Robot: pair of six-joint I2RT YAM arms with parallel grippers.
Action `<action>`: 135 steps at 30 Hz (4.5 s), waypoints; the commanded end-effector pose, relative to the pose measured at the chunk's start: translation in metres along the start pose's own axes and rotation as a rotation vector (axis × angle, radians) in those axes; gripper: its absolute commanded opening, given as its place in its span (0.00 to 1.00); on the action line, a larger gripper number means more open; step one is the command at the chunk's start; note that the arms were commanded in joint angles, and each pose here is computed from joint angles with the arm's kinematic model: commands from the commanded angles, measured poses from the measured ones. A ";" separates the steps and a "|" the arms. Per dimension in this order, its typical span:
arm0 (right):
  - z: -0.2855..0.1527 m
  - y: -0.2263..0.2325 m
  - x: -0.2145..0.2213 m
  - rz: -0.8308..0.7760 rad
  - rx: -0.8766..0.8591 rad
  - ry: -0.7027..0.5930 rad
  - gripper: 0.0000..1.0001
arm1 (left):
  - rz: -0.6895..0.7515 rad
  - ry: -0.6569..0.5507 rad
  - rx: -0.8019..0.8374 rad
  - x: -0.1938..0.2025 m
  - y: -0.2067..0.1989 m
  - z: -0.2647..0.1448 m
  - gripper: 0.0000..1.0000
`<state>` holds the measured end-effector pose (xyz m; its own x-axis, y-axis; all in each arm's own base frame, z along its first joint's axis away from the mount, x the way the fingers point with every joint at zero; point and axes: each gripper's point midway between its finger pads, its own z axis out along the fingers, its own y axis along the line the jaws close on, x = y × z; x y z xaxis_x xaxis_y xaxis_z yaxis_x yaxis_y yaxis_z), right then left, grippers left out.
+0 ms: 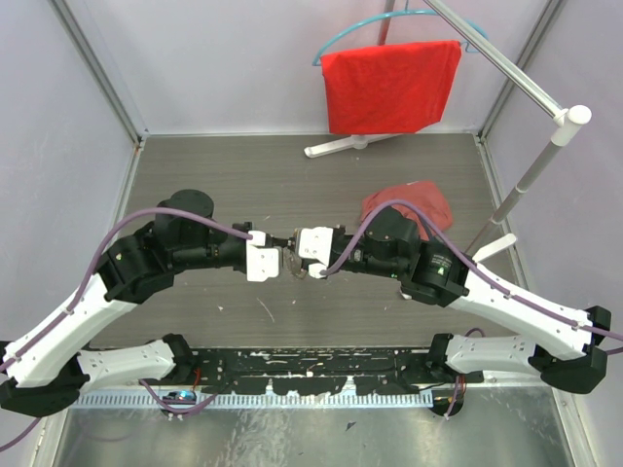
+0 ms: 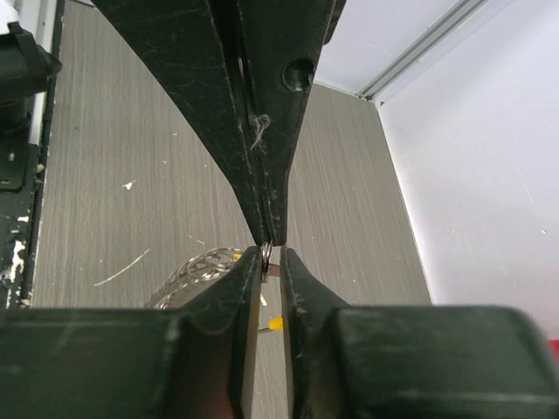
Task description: Put the keys on the keyring
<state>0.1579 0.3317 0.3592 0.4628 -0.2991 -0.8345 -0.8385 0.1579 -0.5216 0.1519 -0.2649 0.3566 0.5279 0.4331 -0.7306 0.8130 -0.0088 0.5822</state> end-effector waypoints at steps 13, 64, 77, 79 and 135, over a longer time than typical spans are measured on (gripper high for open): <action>-0.011 -0.012 -0.029 -0.041 0.038 -0.097 0.01 | 0.001 -0.085 -0.070 -0.022 0.012 -0.011 0.25; -0.087 0.005 -0.124 -0.217 0.051 -0.660 0.01 | -0.009 -0.727 -0.013 -0.122 -0.011 -0.033 0.31; -0.083 0.006 -0.120 -0.222 0.042 -0.640 0.01 | -0.004 -0.743 0.020 -0.125 -0.014 -0.029 0.22; -0.082 0.007 -0.119 -0.222 0.038 -0.634 0.01 | -0.004 -0.745 0.022 -0.126 -0.014 -0.029 0.22; -0.093 0.006 -0.125 -0.245 0.043 -0.644 0.01 | 0.007 -0.734 0.029 -0.123 -0.016 -0.027 0.23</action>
<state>0.0752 0.2919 0.4402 0.6972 0.2080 -0.6861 -0.7149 0.1300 -0.6870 0.0721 -0.2954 0.4348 0.5446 -0.2482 -0.8012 0.8204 -0.0410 0.5703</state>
